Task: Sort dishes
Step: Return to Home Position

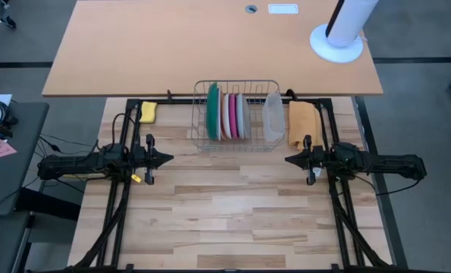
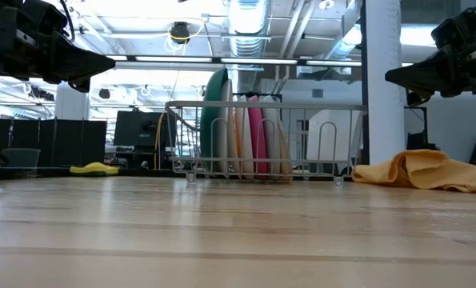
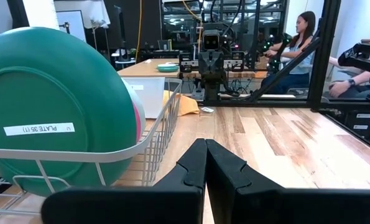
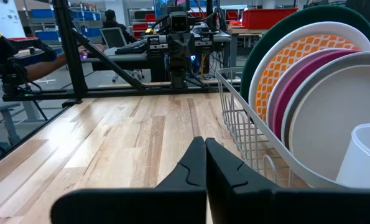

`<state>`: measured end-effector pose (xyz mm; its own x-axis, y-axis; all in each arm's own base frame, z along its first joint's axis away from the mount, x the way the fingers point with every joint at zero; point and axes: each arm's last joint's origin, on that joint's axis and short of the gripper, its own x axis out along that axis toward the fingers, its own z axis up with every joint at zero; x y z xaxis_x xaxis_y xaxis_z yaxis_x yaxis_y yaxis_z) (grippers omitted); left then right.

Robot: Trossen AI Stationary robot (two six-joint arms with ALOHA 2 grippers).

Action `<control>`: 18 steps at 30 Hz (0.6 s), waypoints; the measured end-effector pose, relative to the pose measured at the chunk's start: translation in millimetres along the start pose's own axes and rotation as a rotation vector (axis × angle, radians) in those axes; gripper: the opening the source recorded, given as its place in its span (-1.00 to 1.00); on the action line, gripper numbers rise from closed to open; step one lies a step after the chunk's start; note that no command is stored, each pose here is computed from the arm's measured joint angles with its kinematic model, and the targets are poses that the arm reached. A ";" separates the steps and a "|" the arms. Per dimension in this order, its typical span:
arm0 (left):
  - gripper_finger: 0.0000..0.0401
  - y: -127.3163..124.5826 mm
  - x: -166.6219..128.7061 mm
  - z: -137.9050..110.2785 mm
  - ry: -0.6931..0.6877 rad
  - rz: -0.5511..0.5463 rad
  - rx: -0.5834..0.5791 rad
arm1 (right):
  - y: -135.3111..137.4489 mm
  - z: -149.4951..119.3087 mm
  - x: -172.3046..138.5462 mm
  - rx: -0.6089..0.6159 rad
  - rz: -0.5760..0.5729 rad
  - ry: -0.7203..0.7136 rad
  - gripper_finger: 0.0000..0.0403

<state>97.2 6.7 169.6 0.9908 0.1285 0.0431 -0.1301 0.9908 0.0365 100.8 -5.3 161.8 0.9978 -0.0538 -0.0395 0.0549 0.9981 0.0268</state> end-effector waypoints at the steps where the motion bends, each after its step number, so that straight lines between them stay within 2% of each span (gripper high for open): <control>1: -1.00 0.0 0.0 0.0 0.000 0.000 0.001 | 0.0 0.0 0.0 0.000 0.000 0.000 -1.00; 18: -1.00 0.0 0.0 0.0 0.000 0.000 0.004 | 0.0 0.0 0.0 0.000 0.000 0.000 -1.00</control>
<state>97.2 6.7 169.6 0.9908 0.1285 0.0431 -0.1303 0.9906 0.0410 100.8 -5.4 161.8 0.9977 -0.0541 -0.0398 0.0552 0.9981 0.0268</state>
